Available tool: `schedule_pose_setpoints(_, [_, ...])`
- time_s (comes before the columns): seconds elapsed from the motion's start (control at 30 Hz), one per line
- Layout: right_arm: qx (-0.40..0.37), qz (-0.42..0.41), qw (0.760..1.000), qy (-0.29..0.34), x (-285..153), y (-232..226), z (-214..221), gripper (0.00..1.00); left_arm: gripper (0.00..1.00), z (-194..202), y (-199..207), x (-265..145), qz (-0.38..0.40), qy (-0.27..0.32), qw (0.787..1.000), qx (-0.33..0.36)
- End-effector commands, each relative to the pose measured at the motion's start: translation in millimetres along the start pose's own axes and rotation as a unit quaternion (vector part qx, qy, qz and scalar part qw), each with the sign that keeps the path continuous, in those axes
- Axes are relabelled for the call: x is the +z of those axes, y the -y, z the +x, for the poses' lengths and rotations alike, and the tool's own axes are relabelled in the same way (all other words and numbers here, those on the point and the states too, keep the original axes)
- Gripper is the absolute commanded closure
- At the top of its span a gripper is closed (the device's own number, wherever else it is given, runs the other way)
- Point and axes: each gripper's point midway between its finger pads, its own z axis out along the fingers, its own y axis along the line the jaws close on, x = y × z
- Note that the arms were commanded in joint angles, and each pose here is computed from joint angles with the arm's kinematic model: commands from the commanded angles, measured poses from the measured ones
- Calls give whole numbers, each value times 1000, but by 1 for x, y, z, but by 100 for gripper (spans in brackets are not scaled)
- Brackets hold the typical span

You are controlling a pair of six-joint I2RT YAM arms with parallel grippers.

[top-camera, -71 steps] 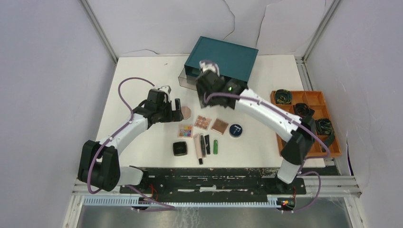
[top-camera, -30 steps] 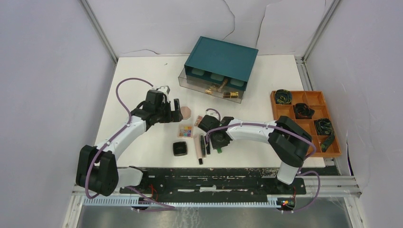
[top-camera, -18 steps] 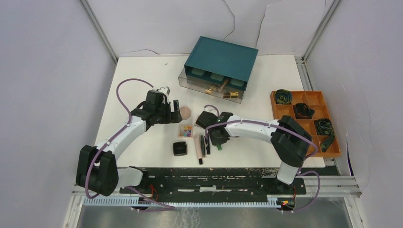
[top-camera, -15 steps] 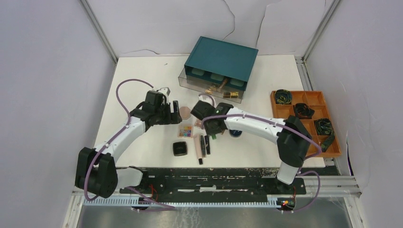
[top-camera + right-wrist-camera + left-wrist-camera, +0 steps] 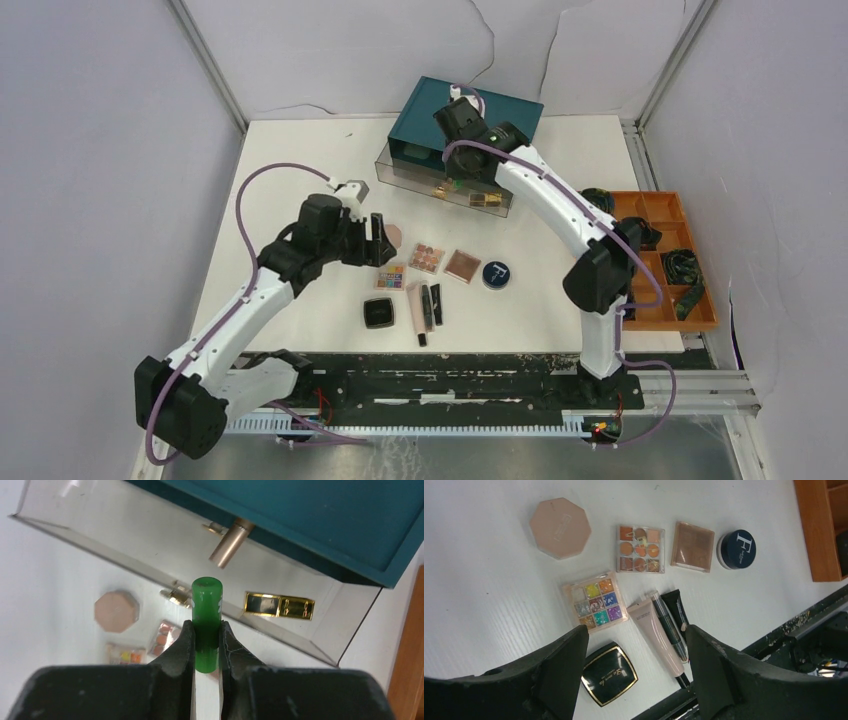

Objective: Organize the makeup

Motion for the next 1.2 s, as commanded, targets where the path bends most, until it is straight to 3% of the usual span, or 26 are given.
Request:
schedule_pose_setpoints(0.0, [-7, 1, 1000, 5, 14, 6, -19, 97, 22, 8, 21, -6, 32, 0, 999, 12])
schedule_pose_setpoints(0.43, [38, 30, 999, 8, 55, 55, -39, 95, 22, 52, 45, 15, 37, -38, 998, 16])
schedule_pose_setpoints(0.47, [39, 30, 999, 7, 56, 57, -40, 91, 22, 56, 48, 17, 39, -43, 998, 18])
schedule_pose_setpoints(0.67, [27, 28, 999, 12, 55, 61, -43, 43, 21, 73, 56, 28, 35, -57, 998, 12])
schedule_pose_setpoints(0.77, [22, 29, 999, 17, 50, 63, -45, 26, 21, 78, 57, 29, 34, -60, 998, 7])
schedule_pose_setpoints(1.17, [17, 24, 999, 41, 17, 71, -55, 25, 23, 115, 63, 50, 21, -91, 996, 6])
